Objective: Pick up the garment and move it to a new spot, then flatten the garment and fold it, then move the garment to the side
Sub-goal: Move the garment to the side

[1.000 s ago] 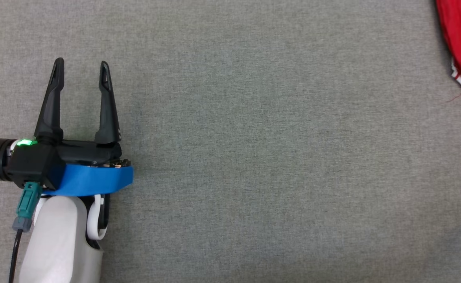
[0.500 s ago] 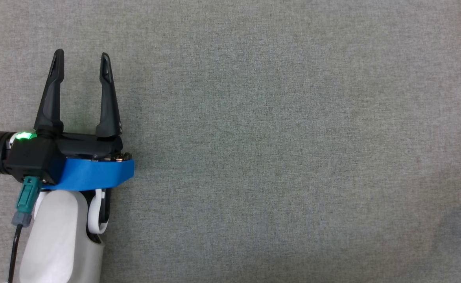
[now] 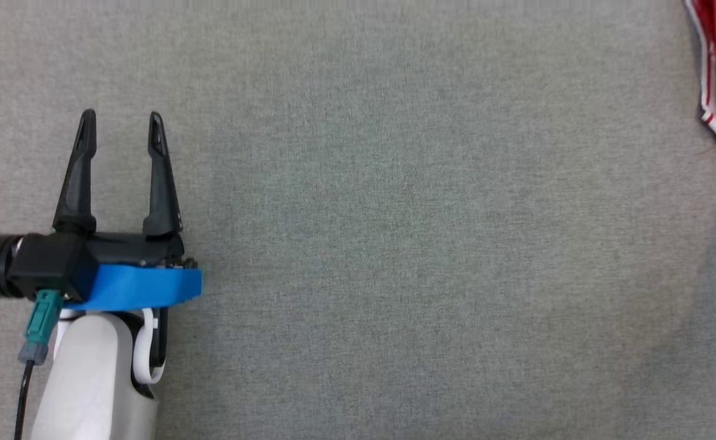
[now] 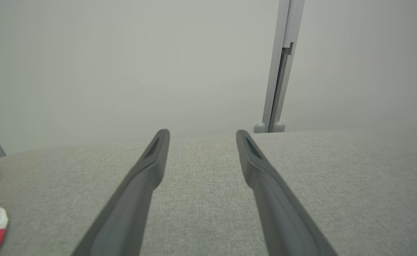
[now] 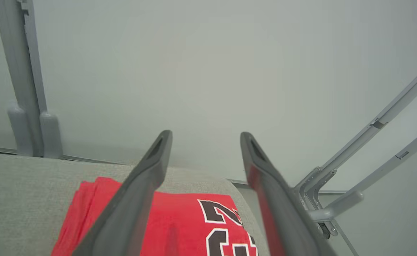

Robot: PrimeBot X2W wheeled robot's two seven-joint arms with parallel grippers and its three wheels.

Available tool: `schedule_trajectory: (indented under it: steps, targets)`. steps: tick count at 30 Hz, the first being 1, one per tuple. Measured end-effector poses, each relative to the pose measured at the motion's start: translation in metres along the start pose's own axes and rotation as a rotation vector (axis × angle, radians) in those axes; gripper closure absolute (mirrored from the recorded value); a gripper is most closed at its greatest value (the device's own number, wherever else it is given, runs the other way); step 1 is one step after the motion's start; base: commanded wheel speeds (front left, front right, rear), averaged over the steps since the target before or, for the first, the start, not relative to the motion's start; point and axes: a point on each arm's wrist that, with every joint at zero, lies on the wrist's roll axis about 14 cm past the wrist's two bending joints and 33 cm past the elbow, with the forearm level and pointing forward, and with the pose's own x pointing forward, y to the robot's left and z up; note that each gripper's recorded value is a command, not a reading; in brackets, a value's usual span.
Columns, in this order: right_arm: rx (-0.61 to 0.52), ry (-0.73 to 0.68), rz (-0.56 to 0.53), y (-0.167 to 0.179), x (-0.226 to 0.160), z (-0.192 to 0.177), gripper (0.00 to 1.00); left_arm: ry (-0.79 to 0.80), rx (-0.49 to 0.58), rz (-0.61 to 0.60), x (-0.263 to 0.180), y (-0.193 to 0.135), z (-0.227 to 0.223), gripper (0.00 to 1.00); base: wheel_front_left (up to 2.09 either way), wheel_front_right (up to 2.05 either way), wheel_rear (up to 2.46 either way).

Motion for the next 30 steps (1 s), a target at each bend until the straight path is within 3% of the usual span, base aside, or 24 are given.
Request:
schedule_trajectory:
  steps: [14,23,30]
  targets:
    - [0.123,-0.267,0.224,0.082,-0.073,0.086,0.00,-0.031,-0.017,0.056,-0.049,0.007,0.036,0.00,0.00,0.00,0.00]
    - [0.210,-0.310,0.359,0.133,-0.137,0.096,0.00,-0.060,-0.027,0.076,-0.077,0.009,0.055,0.00,0.00,0.00,0.00]
    - [0.289,-0.312,0.397,0.149,-0.175,0.091,0.00,-0.075,-0.029,0.079,-0.093,0.009,0.064,0.00,0.00,0.00,0.00]
